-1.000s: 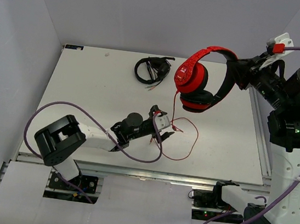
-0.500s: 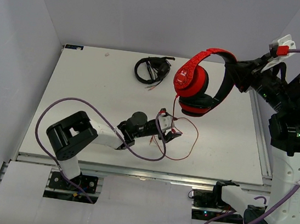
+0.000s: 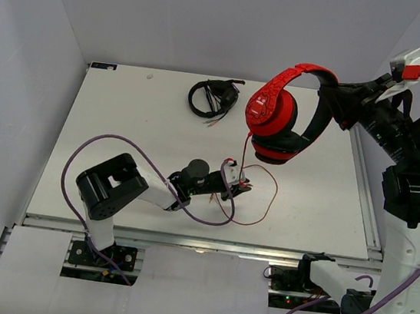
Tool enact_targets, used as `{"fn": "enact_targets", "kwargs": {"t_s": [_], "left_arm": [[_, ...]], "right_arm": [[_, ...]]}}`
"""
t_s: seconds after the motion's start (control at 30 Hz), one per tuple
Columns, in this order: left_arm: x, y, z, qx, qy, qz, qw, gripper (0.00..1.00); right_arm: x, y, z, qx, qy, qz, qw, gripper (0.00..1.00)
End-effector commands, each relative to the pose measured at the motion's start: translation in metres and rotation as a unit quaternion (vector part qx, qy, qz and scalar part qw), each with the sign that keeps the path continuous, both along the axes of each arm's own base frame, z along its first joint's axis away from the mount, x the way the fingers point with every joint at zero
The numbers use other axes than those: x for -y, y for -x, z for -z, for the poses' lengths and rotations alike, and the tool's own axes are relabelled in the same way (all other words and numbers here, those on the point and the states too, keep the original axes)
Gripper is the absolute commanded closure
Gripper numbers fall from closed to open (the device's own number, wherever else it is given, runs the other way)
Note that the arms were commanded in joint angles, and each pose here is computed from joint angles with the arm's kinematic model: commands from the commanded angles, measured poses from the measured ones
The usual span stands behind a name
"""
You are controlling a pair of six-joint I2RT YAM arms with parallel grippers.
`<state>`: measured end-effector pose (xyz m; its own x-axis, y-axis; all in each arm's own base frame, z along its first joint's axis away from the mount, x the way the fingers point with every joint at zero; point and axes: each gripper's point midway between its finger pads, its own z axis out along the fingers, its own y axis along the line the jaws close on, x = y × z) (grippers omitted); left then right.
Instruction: Wrap the headphones
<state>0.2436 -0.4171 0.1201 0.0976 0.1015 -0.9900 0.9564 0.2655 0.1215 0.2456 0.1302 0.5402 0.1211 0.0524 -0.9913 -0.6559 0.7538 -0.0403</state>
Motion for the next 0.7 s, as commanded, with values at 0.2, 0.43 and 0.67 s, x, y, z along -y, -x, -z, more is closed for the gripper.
{"fn": "enact_targets", "kwargs": {"t_s": [0.2,0.43,0.67], "left_arm": [[-0.011,0.015,-0.019,-0.002,0.013,0.017,1.0,0.97],[-0.036,0.042,-0.012,-0.022,-0.049,0.045,0.998,1.0],[-0.071,0.048,-0.005,0.002,-0.157,0.046,0.986,1.0]], "right_arm": [[0.008,0.012,-0.026,0.047,-0.02,0.021,0.998,0.92],[-0.015,0.021,0.018,0.023,0.023,-0.07,0.997,0.92],[-0.024,0.027,0.074,0.028,0.1,-0.124,0.987,0.92]]}}
